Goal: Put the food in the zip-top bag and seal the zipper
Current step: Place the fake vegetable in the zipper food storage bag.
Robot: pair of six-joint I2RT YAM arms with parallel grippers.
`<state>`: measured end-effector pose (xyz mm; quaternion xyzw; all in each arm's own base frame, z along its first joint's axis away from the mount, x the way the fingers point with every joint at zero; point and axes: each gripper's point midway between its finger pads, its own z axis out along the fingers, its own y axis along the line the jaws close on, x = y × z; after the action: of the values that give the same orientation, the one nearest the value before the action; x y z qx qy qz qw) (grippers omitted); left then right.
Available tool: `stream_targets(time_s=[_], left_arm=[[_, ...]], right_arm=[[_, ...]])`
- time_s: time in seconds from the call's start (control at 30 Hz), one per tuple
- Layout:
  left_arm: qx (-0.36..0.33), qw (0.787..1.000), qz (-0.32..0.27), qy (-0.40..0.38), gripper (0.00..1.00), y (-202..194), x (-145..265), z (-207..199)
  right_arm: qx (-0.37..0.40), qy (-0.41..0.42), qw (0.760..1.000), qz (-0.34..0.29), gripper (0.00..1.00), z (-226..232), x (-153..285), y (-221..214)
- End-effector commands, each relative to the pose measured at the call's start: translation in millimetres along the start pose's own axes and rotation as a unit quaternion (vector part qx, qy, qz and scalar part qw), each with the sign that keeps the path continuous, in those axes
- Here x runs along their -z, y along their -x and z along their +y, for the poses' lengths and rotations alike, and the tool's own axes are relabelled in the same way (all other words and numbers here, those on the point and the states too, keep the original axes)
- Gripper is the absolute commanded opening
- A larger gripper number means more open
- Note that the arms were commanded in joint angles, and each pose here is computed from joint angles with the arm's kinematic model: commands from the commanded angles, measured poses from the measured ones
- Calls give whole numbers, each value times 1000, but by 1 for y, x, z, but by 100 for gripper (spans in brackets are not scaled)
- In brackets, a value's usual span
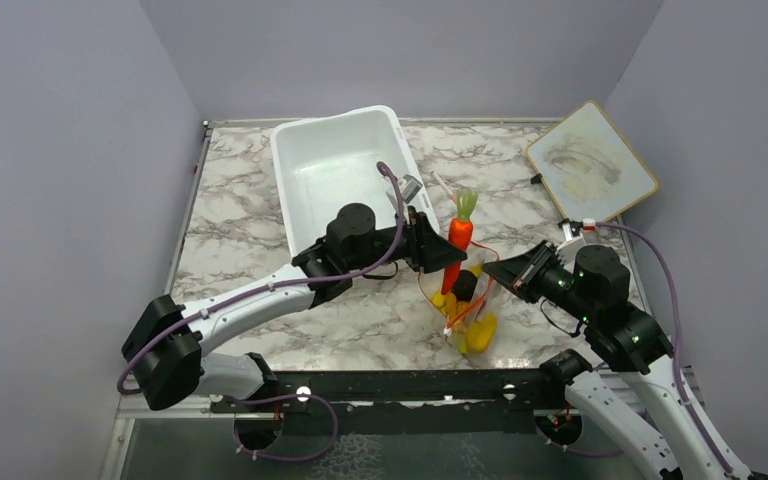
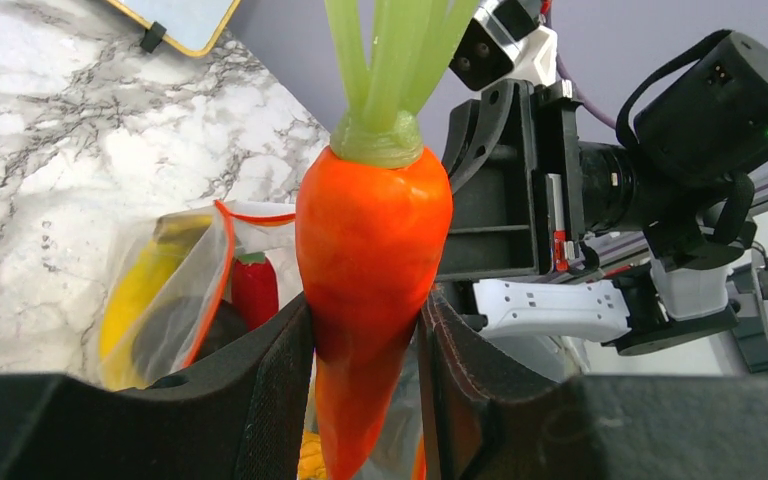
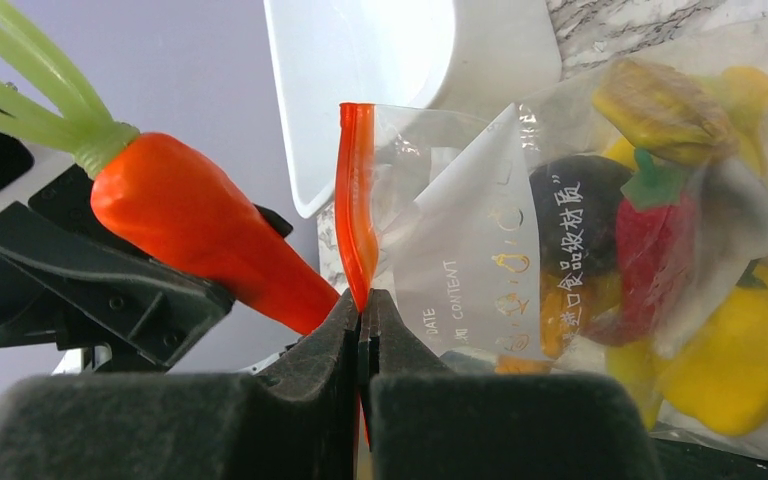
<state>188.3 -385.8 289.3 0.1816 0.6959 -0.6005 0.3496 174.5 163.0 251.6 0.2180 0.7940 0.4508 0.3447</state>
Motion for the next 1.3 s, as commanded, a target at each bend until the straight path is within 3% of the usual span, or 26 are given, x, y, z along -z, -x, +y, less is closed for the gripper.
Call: stream_targets(time_s=[0.0,0.4,0.67,0.8,1.0,1.27], left_arm=[[-51,998,-35,-3,30,2,-12,-7],[-62,998,-4,1,33,-55,-11,1],[-69,998,-3,2,35,-62,-7,-1],[-67,998,4,4,40,-70,-4,0],[-63,998,5,6,62,-74,1,0],[-86,996,2,9,63,-69,-7,1]], right_arm=[[9,31,999,-24,1,18,4,12],[13,29,999,-39,1,25,8,19],[5,29,998,-49,1,22,11,20],[8,26,998,-51,1,20,11,21],[10,27,998,-49,1,20,11,20],[12,29,998,-47,1,20,12,19]])
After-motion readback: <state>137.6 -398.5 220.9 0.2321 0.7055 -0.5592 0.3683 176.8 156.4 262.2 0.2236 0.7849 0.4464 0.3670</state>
